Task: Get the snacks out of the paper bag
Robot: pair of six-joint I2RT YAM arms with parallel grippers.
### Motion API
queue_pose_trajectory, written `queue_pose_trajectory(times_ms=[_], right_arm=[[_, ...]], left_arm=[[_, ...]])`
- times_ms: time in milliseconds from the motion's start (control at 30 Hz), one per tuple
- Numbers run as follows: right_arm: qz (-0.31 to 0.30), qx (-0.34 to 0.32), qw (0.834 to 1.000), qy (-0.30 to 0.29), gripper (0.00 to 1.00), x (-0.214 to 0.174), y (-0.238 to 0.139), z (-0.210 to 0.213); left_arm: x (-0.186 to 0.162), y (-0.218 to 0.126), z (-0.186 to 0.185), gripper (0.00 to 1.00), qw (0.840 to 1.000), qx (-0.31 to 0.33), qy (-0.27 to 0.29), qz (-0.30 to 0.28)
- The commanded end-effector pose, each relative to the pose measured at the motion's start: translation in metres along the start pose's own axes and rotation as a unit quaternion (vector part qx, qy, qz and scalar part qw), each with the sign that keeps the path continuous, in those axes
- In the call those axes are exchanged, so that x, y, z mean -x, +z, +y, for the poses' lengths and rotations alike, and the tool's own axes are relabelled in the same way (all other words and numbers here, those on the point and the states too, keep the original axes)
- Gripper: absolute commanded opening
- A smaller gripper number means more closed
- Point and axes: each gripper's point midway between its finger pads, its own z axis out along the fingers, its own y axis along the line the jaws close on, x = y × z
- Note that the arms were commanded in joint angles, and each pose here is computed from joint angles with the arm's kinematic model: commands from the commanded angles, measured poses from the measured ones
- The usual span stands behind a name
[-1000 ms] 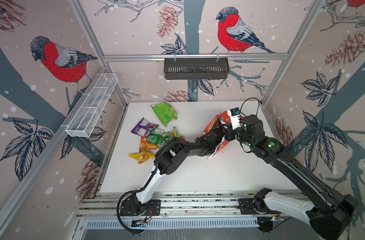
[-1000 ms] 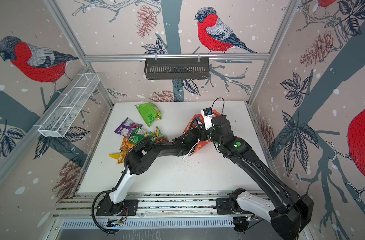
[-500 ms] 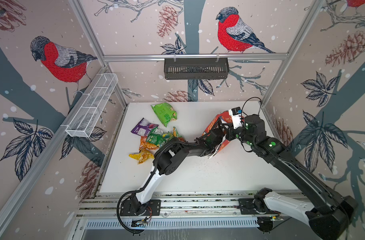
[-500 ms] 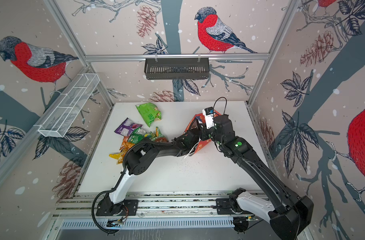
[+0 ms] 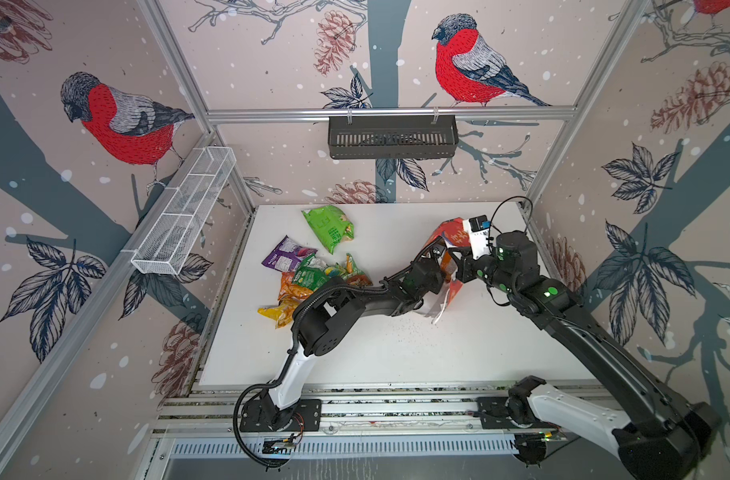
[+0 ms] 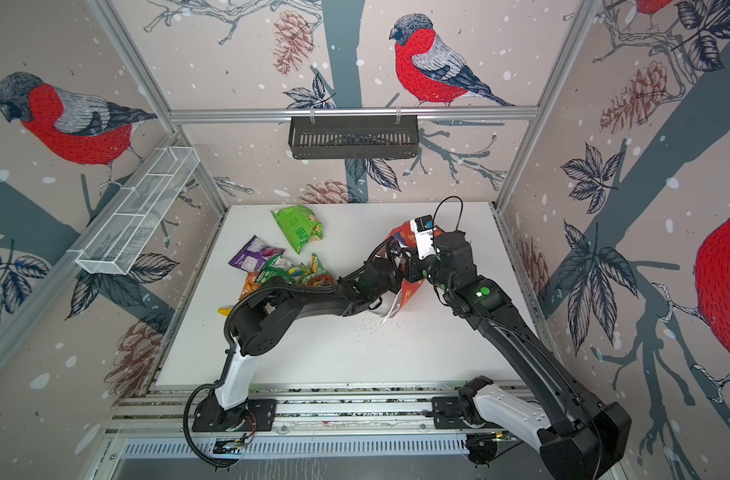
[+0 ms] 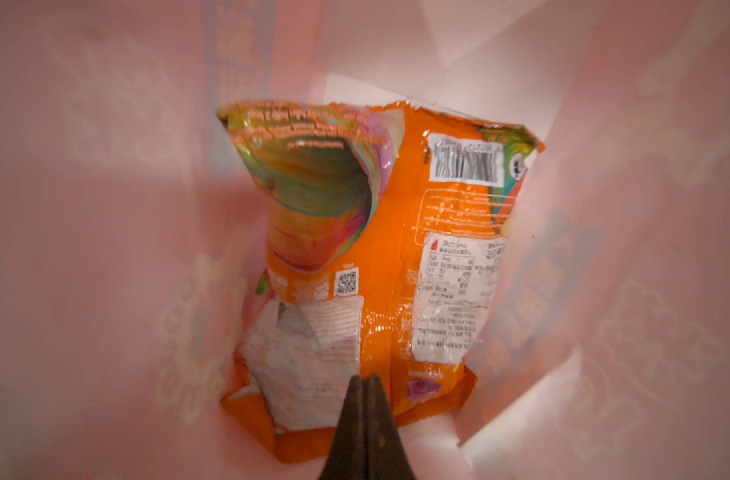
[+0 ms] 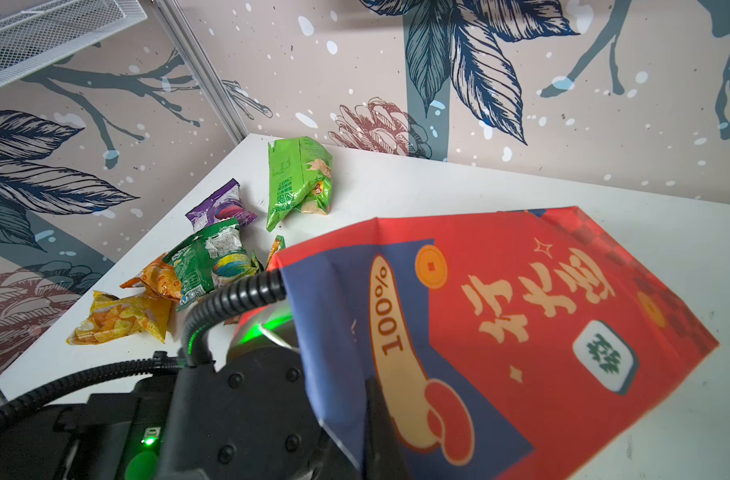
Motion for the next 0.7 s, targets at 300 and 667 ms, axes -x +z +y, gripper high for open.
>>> queue_pose_trajectory(times_ms=[300, 667], right_arm=[[0.035, 0.013, 0.999, -0.003, 0.0, -0.033, -0.004, 0.001], [0.022, 0.042, 0.999, -0.015, 0.0, -0.022, -0.008, 0.012]], left_arm=[[0.023, -0.012, 0.003, 0.0, 0.999, -0.006, -0.032, -0.039], [0.025, 0.002, -0.006, 0.79, 0.997, -0.046, -0.044, -0.035]])
